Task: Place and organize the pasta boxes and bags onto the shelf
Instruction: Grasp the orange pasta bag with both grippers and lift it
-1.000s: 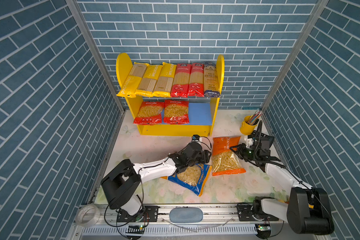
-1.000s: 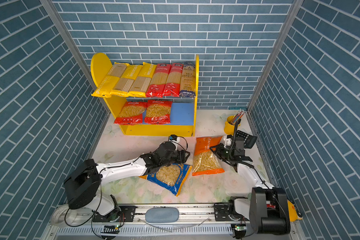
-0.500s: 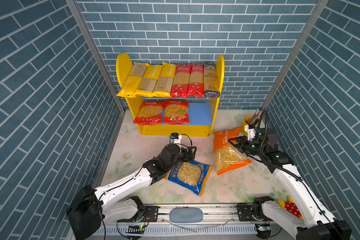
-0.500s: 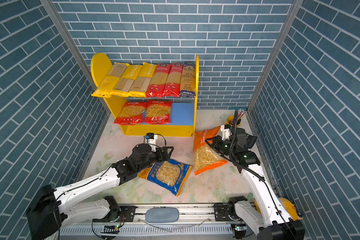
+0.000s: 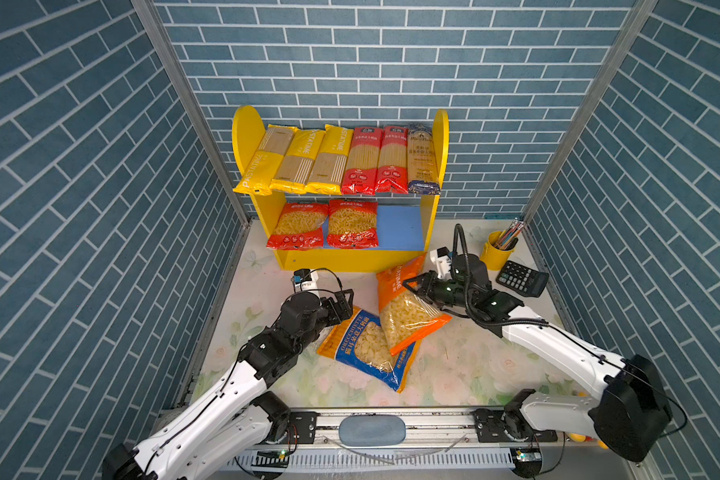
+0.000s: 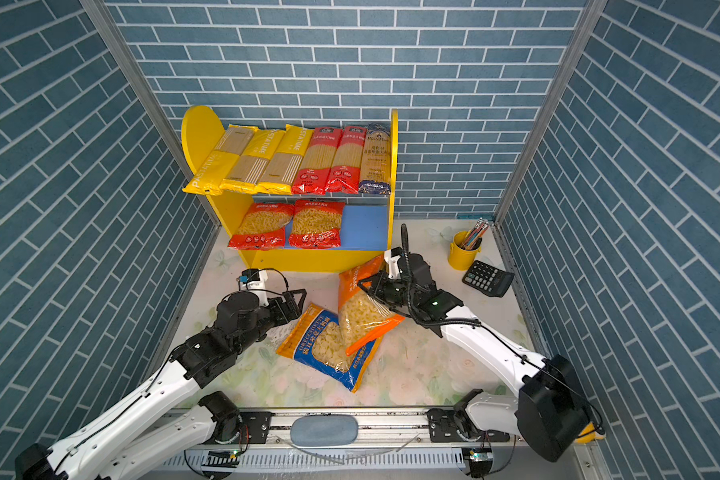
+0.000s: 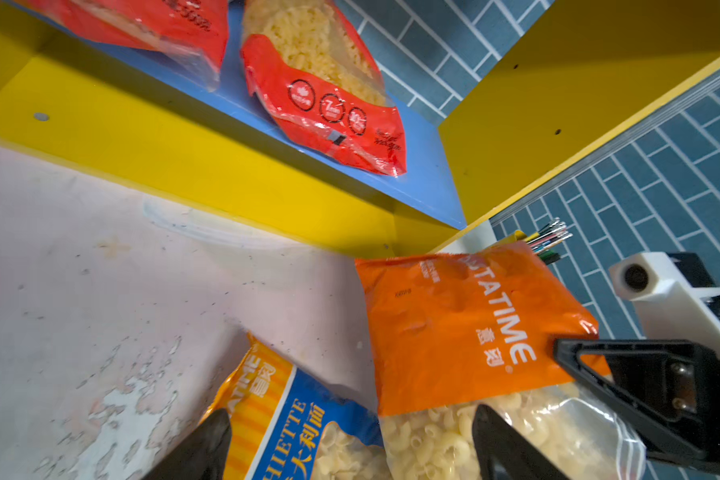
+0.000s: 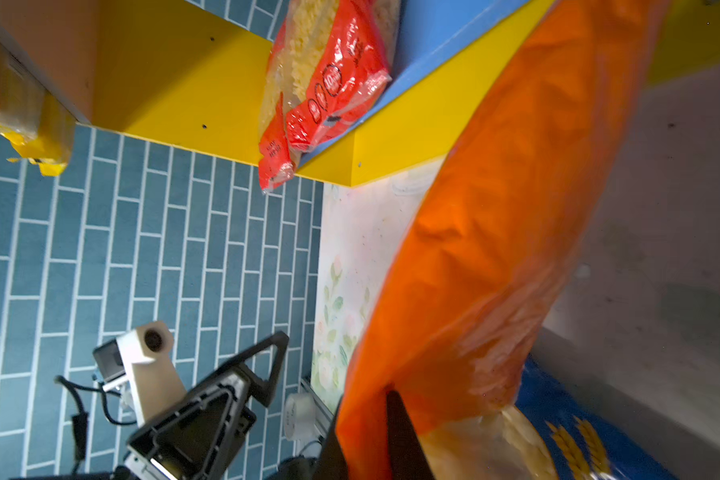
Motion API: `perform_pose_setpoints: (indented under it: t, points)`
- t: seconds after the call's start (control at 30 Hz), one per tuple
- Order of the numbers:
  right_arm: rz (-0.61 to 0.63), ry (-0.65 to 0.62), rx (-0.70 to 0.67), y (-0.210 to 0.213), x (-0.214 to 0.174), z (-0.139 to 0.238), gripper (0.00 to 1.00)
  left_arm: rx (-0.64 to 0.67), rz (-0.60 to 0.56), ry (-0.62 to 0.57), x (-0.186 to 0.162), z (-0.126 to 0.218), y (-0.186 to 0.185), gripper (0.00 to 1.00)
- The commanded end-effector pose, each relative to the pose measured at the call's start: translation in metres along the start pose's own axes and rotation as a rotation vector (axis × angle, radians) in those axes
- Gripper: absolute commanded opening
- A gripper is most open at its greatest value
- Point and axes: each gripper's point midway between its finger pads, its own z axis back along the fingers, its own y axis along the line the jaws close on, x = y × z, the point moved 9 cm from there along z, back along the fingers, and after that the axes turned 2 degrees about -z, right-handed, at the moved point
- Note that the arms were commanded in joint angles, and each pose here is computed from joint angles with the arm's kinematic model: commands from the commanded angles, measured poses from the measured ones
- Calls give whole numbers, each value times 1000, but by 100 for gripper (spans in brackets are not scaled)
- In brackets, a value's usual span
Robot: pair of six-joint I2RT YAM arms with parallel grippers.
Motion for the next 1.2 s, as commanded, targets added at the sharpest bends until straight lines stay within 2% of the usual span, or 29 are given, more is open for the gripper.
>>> perform_pose_setpoints:
  t: [0.0,0.1,0.23,0.33,0.43,0.5,0.63,0.73,0.87,1.03,1.17]
  points:
    - [-108,-196,296,35,16,-1,0,75,12,28,-4,5,14,93]
    - [-204,-150,135,-16,3,-19,0,77,34,56,-12,-3,20,94]
    - [-300,-67,-108,-84,-16,-25,2,37,56,138,-25,-23,21,94]
    - [-298,-6,-247,-120,-27,-19,20,-1,65,205,-33,-39,16,91]
    - [-199,48,-406,-132,-33,-7,36,-24,60,278,-39,-48,11,86]
    - [-150,74,-463,-135,-33,2,44,-14,36,324,-41,-48,9,86]
    - [-138,101,-460,-139,-20,19,56,-36,35,445,-53,-47,7,86]
    - [-148,103,-413,-140,-4,27,58,-51,33,518,-65,-43,5,86]
    - [-123,99,-415,-135,11,25,59,-96,30,562,-75,-36,-4,86]
    - [-130,98,-406,-142,25,9,60,4,-39,608,-95,-34,2,84]
    - [-170,130,-369,-150,33,-12,60,-26,-29,599,-103,-40,-7,81]
